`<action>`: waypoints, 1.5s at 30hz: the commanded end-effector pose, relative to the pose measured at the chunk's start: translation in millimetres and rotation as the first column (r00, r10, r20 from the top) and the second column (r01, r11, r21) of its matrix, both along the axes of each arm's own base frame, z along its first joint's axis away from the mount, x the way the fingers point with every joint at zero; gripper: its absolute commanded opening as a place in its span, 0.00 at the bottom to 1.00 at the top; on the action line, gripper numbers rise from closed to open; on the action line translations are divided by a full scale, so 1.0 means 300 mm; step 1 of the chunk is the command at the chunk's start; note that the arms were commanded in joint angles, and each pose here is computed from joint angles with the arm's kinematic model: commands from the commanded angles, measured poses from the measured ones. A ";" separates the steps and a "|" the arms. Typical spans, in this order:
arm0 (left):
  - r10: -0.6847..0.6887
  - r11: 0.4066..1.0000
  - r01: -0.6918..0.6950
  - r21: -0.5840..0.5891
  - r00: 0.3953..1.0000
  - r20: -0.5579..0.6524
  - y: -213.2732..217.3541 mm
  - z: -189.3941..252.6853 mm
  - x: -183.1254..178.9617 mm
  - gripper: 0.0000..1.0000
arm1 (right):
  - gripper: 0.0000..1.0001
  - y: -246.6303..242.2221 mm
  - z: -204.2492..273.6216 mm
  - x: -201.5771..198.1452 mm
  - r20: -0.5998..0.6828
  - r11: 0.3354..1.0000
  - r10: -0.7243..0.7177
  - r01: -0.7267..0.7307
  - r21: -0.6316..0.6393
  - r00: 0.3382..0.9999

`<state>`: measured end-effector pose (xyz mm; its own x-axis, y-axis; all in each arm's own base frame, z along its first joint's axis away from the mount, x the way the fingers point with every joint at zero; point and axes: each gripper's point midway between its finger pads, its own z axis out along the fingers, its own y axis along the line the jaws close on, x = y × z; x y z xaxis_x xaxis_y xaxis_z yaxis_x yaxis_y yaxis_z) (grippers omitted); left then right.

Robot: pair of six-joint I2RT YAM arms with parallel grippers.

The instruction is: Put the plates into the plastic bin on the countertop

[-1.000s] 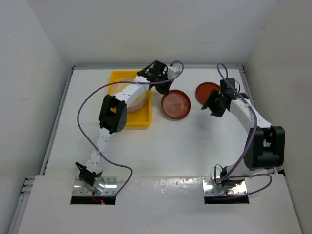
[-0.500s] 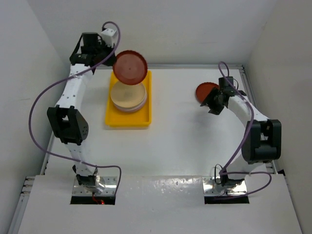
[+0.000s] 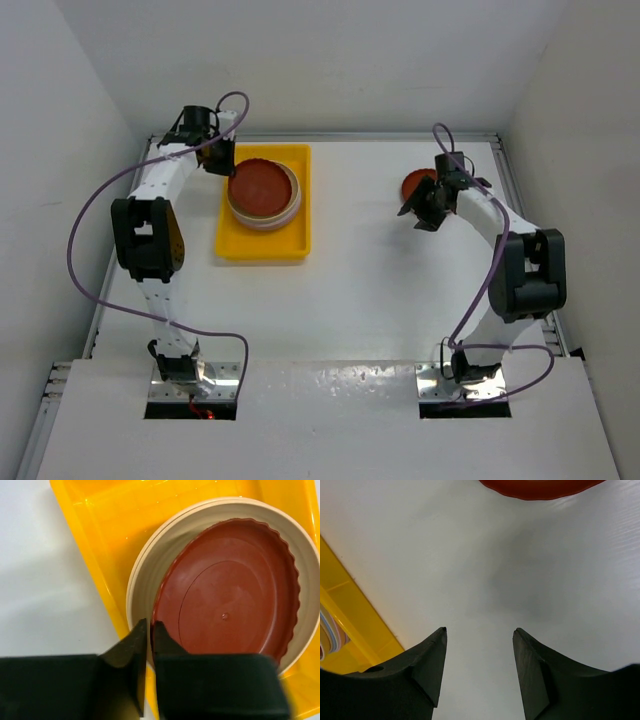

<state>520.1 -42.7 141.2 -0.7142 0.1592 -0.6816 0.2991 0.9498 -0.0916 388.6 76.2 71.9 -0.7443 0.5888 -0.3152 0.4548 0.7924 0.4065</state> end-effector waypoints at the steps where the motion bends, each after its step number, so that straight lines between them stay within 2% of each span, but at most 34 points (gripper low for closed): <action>1: 0.006 1.000 -0.006 -0.002 1.000 0.006 0.014 -0.009 0.004 0.16 | 0.55 -0.006 -0.004 0.018 -0.021 0.996 -0.041 0.042 0.075 0.999; 3: 0.006 1.000 -0.006 -0.002 1.000 -0.003 0.014 -0.025 0.005 0.22 | 0.55 -0.025 -0.020 0.023 -0.038 0.993 -0.068 0.071 0.093 0.997; 5: -0.007 1.000 0.007 -0.004 1.000 0.000 0.009 -0.024 0.004 0.29 | 0.55 -0.059 -0.032 0.043 -0.020 0.993 -0.102 0.103 0.058 0.995; 7: -0.014 1.000 0.014 0.001 1.000 0.002 0.011 -0.024 0.005 0.37 | 0.55 -0.124 -0.032 0.071 -0.012 0.982 -0.183 0.183 0.055 0.983; 9: -0.008 1.000 0.008 0.009 1.000 0.023 0.016 0.002 0.021 0.40 | 0.56 -0.186 -0.057 0.099 -0.013 0.962 -0.267 0.267 0.049 0.964; 13: -0.026 0.999 0.024 0.026 0.996 0.085 0.019 0.081 0.043 0.42 | 0.56 -0.316 -0.106 0.141 0.001 0.890 -0.456 0.456 0.012 0.890; 16: -0.042 0.998 0.037 0.043 0.992 0.120 0.022 0.150 0.040 0.44 | 0.56 -0.398 -0.180 0.134 -0.035 0.832 -0.553 0.550 -0.068 0.832; 19: -0.055 0.997 0.047 0.053 0.986 0.159 0.035 0.221 0.022 0.44 | 0.56 -0.435 -0.238 0.136 -0.049 0.788 -0.614 0.609 -0.093 0.788; 23: -0.071 0.996 0.061 0.059 0.982 0.174 0.058 0.285 -0.028 0.45 | 0.55 -0.462 -0.262 0.219 0.010 0.793 -0.607 0.606 -0.061 0.795; 28: -0.053 0.998 0.044 0.055 0.982 0.181 0.129 0.341 -0.100 0.45 | 0.51 -0.482 -0.319 0.217 -0.049 0.773 -0.631 0.623 -0.121 0.774; 32: -0.021 0.999 0.013 0.047 0.984 0.175 0.183 0.356 -0.139 0.46 | 0.46 -0.474 -0.294 0.231 -0.023 0.783 -0.619 0.614 -0.100 0.785; 36: -0.007 0.999 0.000 0.040 0.986 0.169 0.207 0.356 -0.155 0.46 | 0.46 -0.474 -0.262 0.211 0.016 0.781 -0.618 0.616 -0.106 0.786; 41: 0.003 0.999 -0.009 0.039 0.987 0.160 0.220 0.353 -0.169 0.46 | 0.48 -0.504 -0.123 0.249 0.161 0.768 -0.613 0.631 -0.107 0.773; 45: 0.022 0.999 -0.029 0.039 0.987 0.160 0.251 0.353 -0.171 0.46 | 0.51 -0.527 -0.143 0.297 0.120 0.761 -0.619 0.631 -0.153 0.776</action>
<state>473.6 24.9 232.5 -0.6283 0.1733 -0.7584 0.2866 0.9579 -0.0185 453.3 -70.0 7.2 -0.2363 0.8719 -0.4288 0.8616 0.3920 0.3223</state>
